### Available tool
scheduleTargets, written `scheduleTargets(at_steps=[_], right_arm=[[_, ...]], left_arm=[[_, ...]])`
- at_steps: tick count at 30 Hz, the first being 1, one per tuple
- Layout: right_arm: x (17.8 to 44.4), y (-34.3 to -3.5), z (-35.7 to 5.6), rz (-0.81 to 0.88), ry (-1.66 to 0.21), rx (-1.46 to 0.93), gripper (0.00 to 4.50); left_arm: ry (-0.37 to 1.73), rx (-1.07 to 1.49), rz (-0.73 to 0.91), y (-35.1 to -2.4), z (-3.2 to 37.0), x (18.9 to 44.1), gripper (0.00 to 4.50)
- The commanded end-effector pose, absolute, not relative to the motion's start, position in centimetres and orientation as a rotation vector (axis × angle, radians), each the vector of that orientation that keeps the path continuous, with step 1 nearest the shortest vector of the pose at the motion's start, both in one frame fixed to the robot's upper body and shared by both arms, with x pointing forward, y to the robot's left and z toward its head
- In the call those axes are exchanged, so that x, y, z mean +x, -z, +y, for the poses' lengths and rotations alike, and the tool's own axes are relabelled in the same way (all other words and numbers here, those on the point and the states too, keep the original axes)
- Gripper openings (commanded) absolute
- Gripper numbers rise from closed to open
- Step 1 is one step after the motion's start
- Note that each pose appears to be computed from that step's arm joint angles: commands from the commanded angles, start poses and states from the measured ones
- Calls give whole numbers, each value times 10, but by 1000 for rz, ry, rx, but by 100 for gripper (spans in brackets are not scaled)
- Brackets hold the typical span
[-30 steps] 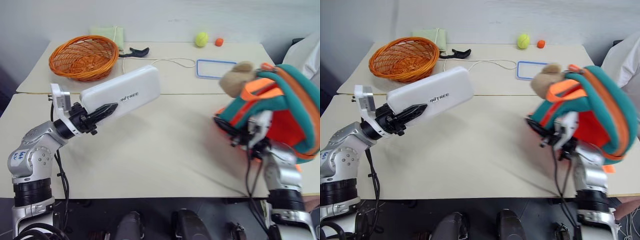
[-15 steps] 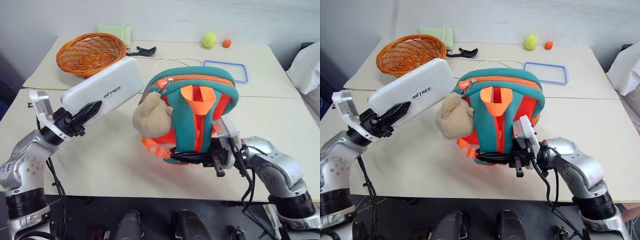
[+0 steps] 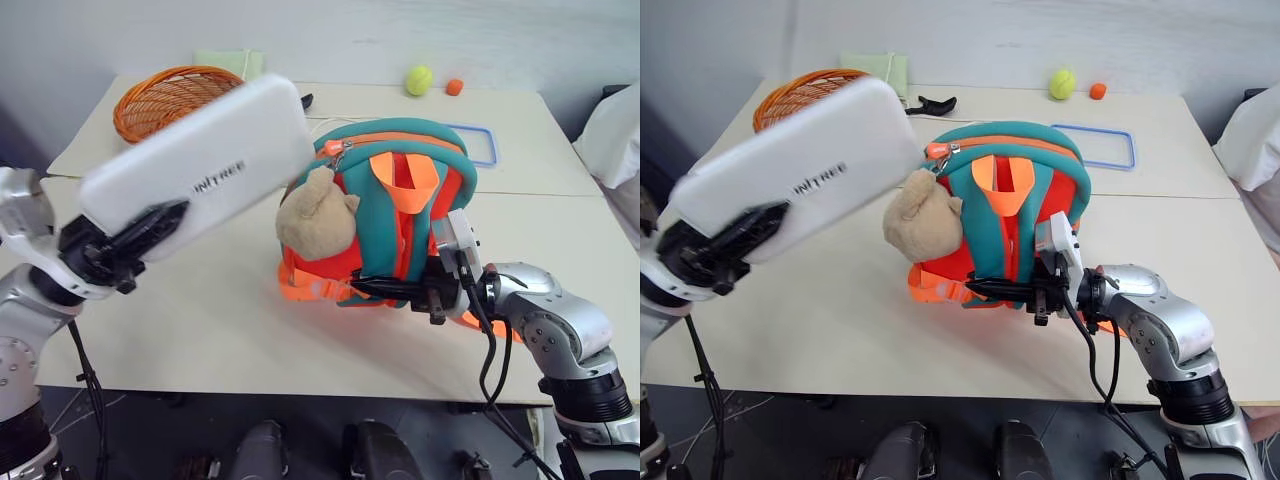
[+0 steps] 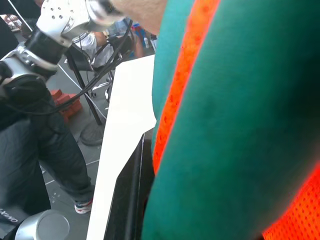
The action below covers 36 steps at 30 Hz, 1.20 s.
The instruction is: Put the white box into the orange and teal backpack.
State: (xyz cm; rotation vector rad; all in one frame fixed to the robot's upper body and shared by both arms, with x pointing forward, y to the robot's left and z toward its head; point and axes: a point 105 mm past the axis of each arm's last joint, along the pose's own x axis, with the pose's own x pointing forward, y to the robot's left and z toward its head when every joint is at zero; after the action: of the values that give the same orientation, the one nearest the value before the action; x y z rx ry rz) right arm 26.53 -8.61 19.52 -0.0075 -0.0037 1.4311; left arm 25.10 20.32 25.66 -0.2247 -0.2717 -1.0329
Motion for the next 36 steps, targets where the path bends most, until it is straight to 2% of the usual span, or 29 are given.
scheduleTargets(at_steps=[1,6,10,14,18,21,25,27,31,36], right_arm=[[265,-207,-85,-61,-1435,-36,10],[266,-206,-85,-60,-1437,-41,10],[266,-205,-86,-46,-1440,-46,10],[265,-205,-85,-43,-1450,-50,10],[264,-204,-85,-48,-1453,-55,10],[264,-202,-85,-51,-1450,-59,10],[260,-197,-84,-53,-1443,-54,10],[259,-194,-84,-51,-1434,-39,10],[257,-191,-83,-59,-1422,-28,10],[261,-193,-82,-90,-1373,-14,10]], left_arm=[[1070,-102,-207,-246,193,259,121],[1053,17,-163,-238,194,282,121],[1150,263,2,-213,178,295,121],[1294,308,-70,-232,134,310,121],[1281,358,-70,-238,92,342,121],[1381,298,-139,-250,57,345,121],[1376,304,-93,-243,32,359,121],[1387,287,-98,-243,24,359,193],[1414,245,-127,-250,28,354,303],[1345,209,-119,-259,88,356,445]])
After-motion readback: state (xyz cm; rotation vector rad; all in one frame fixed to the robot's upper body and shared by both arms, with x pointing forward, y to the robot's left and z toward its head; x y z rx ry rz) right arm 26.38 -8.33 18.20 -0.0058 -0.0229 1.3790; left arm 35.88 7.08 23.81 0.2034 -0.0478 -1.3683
